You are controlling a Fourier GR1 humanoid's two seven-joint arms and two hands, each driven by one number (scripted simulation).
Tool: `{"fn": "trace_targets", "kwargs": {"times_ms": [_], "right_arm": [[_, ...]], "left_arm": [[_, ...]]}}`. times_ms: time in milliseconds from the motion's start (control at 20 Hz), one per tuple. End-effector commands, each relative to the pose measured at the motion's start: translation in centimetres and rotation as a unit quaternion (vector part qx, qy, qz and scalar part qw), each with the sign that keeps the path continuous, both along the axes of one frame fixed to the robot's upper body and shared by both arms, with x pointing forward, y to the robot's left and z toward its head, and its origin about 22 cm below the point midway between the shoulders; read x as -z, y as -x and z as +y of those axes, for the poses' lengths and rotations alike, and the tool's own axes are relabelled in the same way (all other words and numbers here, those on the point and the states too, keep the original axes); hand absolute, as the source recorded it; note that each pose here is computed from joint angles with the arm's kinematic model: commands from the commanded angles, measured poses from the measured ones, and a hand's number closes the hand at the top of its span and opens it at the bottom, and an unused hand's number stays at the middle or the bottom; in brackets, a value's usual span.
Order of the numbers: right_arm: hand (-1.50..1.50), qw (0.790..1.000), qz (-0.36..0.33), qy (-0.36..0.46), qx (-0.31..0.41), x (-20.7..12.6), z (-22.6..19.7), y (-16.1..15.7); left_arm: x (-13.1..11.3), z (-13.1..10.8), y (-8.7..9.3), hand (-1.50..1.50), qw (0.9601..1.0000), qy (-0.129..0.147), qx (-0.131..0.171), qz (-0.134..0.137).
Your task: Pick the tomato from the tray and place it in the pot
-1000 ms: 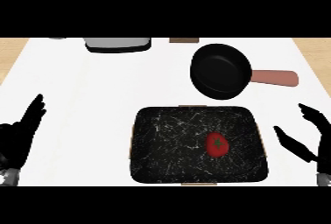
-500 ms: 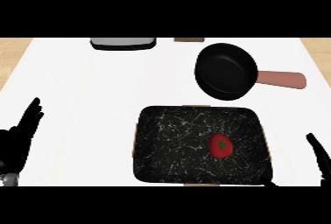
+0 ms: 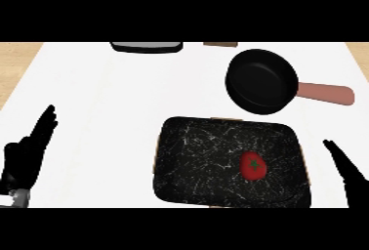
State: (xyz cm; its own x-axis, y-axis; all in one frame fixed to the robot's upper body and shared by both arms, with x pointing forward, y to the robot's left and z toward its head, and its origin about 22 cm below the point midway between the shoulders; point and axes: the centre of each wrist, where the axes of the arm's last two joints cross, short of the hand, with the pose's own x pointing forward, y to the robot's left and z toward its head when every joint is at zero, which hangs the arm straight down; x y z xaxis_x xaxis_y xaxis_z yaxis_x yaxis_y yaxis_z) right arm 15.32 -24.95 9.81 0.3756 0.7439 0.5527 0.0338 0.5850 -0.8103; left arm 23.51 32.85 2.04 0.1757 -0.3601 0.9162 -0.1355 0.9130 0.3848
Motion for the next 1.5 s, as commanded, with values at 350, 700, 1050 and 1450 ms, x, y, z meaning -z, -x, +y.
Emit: {"fn": "trace_targets", "kwargs": {"times_ms": [350, 700, 1050, 1450], "right_arm": [[-1.50, 0.974, 0.221, 0.012, -0.043, -3.5, 5.1, -5.9], [-1.50, 0.963, 0.260, 0.022, -0.061, -2.3, 7.8, -9.3], [-1.50, 0.953, 0.294, 0.051, -0.046, -0.3, 9.0, -12.3], [-1.50, 0.944, 0.325, 0.048, -0.037, 2.1, 9.9, -12.8]], "left_arm": [[-0.3, -1.4, -0.9, 0.00, 0.9999, 0.005, 0.010, -0.001], [0.0, -0.4, -1.0, 0.00, 1.0000, -0.001, -0.004, -0.001], [-0.1, 0.0, -0.4, 0.00, 0.9999, -0.001, -0.008, 0.008], [1.6, -1.1, -0.1, 0.00, 0.9999, 0.000, -0.013, 0.004]]}}
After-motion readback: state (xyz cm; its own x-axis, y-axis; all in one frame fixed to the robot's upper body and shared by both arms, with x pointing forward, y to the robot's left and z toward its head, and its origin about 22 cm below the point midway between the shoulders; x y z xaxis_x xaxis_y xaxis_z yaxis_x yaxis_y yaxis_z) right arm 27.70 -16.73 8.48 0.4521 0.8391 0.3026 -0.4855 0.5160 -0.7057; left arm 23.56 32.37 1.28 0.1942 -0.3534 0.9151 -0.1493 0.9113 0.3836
